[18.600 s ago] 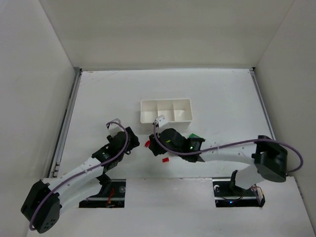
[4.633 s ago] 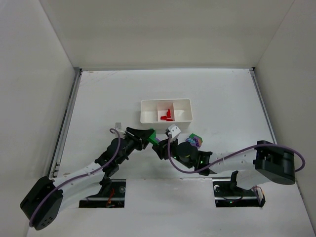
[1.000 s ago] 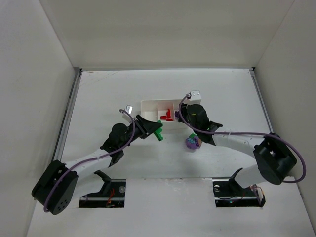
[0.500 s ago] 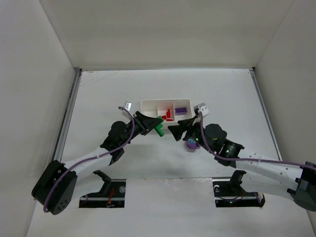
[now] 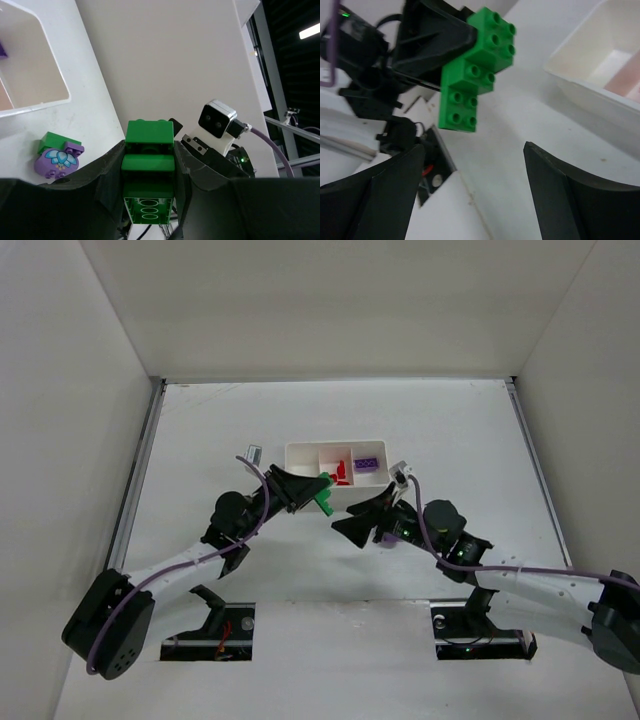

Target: Sort the legos into containers by color

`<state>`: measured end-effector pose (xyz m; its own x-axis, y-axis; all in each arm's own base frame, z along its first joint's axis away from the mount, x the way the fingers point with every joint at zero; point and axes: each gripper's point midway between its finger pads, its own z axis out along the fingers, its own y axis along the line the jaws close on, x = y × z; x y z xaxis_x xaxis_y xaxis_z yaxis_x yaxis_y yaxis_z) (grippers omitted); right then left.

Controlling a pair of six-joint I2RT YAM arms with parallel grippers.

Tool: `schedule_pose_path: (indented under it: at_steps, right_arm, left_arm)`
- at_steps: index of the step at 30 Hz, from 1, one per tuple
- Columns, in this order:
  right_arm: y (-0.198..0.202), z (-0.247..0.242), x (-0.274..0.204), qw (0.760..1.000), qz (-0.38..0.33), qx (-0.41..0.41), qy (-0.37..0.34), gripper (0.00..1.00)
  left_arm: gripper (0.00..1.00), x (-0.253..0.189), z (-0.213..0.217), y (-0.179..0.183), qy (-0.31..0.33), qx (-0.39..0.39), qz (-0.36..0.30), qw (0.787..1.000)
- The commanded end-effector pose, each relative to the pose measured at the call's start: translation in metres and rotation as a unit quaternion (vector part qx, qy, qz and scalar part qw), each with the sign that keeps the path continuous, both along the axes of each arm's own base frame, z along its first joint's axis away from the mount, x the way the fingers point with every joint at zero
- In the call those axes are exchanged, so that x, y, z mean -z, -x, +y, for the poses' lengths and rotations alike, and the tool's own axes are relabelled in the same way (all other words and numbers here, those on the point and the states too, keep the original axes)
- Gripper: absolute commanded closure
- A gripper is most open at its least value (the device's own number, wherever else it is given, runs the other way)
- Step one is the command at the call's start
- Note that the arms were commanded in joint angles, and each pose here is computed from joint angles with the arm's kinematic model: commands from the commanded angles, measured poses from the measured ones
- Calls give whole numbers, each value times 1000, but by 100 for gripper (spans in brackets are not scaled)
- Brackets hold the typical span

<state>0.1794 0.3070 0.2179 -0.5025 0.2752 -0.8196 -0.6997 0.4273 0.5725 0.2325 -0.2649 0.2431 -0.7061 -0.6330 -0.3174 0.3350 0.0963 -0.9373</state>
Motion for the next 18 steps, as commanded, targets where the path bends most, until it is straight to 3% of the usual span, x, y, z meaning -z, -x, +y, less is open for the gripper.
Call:
schedule_pose_path:
  at_steps: [1,6,18]
  right_arm:
    - [24,7,-48,992,-21,-75,-97,13]
    - [18,9,-47,989,19,-91,-114,12]
    - [15,29,-45,979,49,-130,-150,29]
  left_arm:
    - [81,-27,4,13,44,21,-42,998]
    - [81,-29,2,26,48,42,-49,997]
    - [81,-27,0,38,46,60,-57,996]
